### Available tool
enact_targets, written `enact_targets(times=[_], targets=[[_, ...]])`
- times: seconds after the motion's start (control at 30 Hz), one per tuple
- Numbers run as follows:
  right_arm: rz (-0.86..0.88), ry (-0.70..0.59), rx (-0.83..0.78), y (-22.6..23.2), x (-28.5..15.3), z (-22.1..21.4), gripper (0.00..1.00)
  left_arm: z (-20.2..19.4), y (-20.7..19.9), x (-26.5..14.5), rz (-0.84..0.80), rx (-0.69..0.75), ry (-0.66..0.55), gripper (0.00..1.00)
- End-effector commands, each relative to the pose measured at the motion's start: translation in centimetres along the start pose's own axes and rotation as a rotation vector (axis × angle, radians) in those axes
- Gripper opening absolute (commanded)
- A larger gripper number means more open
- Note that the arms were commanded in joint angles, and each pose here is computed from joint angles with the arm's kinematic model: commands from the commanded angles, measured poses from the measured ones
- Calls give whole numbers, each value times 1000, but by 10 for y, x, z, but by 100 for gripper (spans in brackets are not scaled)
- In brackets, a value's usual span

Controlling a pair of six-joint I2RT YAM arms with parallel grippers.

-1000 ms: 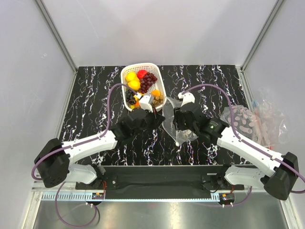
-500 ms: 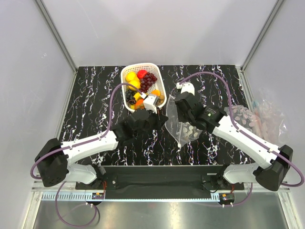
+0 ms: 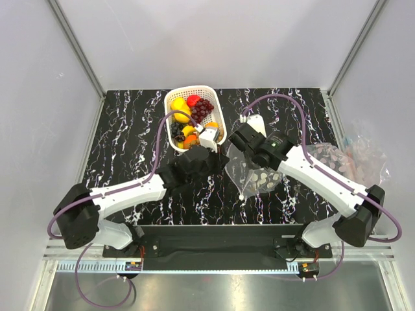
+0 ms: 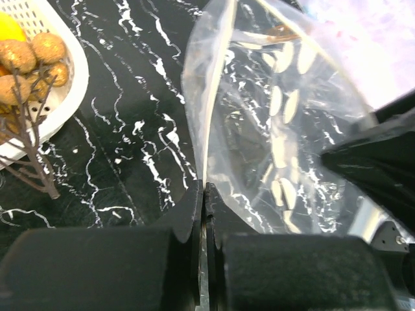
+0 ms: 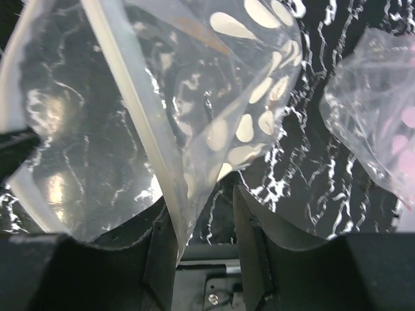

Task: Place the food in the zip-top bag and seal the zipper
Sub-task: Open the zipper of the food storage bag at the center of the board, then pick up the fake fruit from the bin.

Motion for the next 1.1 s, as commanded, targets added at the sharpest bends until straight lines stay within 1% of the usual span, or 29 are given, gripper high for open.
enact_targets(times=[0.0,0.17,0.33,0.47,0.5,0.53,0.6,0.73,0.77,0.8,0.83,1.07], targets=[[-81,-21,11,-12,-16,5,44,23,-1,3,35,-7,-80,2],[-96,-29,19,-19,-26,8,43,20,6,9,55,-19,-66,2],[-162,-34,0,-28,-30,9,41,15,14,17,65,-35,-45,1],[-209,-61,1,-33,-34,12,27,11,19,21,65,-45,-27,0],[-214,-70,-3,-34,-34,13,20,9,19,22,64,-44,-24,0],[-218,-73,-2,-34,-35,13,19,8,20,22,66,-45,-23,0],[-241,-84,-4,-36,-34,14,12,8,20,23,71,-43,-21,0],[-305,-106,-3,-34,-33,20,7,4,21,25,78,-43,-6,0],[-335,-114,-2,-35,-33,22,3,3,21,26,78,-46,-6,0],[-409,-115,-46,-36,-31,24,1,3,20,27,71,-49,-2,0],[-418,-134,-18,-35,-35,30,0,1,20,29,67,-51,3,0],[-389,-126,-57,-19,-32,43,0,2,13,39,14,-78,2,0]])
Point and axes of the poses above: each gripper's point midway between its finger pads, its own x axis out along the fingers, its own y axis along the line the jaws close on, z = x × y, the point moved 10 cm from there along -x, back along the fingers, and after that the axes turned 14 degrees about x, right-handed, at the moved point
